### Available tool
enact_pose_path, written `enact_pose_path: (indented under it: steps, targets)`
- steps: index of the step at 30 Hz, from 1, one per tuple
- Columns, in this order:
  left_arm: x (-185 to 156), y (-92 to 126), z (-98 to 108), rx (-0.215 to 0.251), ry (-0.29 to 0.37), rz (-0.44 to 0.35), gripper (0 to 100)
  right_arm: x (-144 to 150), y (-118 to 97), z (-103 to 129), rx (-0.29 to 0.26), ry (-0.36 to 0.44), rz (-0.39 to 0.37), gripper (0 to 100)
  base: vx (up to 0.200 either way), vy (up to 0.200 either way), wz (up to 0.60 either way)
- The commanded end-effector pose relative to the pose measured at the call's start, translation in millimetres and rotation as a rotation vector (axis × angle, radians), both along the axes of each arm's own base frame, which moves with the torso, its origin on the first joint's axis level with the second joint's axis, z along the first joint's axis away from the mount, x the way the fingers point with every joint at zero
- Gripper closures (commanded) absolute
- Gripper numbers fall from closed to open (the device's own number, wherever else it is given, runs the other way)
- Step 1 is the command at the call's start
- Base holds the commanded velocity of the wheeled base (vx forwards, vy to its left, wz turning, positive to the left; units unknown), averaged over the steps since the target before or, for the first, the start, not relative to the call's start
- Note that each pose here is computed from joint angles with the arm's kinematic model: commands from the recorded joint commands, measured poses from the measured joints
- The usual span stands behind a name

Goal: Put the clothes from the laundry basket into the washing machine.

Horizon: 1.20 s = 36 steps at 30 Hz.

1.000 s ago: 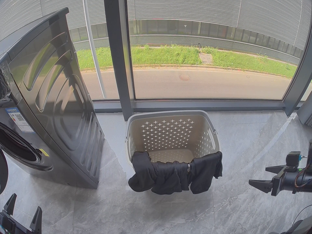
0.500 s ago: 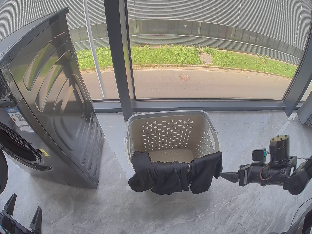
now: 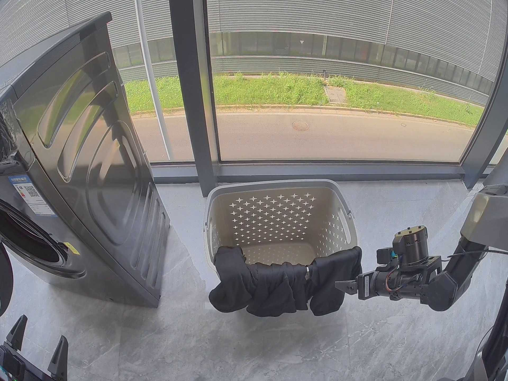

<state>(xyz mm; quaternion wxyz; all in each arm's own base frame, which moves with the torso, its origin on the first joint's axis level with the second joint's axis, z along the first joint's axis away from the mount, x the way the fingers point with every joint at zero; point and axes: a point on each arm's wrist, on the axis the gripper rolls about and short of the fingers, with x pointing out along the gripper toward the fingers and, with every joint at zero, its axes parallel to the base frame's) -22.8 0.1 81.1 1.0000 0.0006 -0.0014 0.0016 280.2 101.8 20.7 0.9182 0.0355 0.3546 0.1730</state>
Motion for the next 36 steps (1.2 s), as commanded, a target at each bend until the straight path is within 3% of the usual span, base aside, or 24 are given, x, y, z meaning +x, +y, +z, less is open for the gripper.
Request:
enact_pose_path:
  steps: [1, 19, 34, 35, 36]
  targets:
    - [0.0, 0.0, -4.3, -0.001, 0.000, 0.001, 0, 8.3, 3.5, -16.9, -0.016, 0.033, -0.001, 0, 0.000, 0.000, 0.00]
    - [0.0, 0.0, -4.3, -0.001, 0.000, 0.001, 0, 43.5, 16.6, -31.0, 0.000, -0.007, -0.003, 0, 0.000, 0.000, 0.00]
    - [0.0, 0.1, -4.3, -0.003, 0.000, 0.003, 0, 55.1, 18.4, -33.1, 0.008, -0.026, -0.016, 0, 0.000, 0.000, 0.00]
    - [0.0, 0.0, -4.3, -0.003, 0.000, 0.001, 0, 55.1, 18.3, -33.6, 0.007, -0.025, -0.018, 100, 0.000, 0.000, 0.00]
    - [-0.2, 0.0, -4.4, -0.003, -0.002, 0.001, 0, 55.3, 18.8, -33.4, 0.004, -0.027, -0.023, 100, 0.000, 0.000, 0.00]
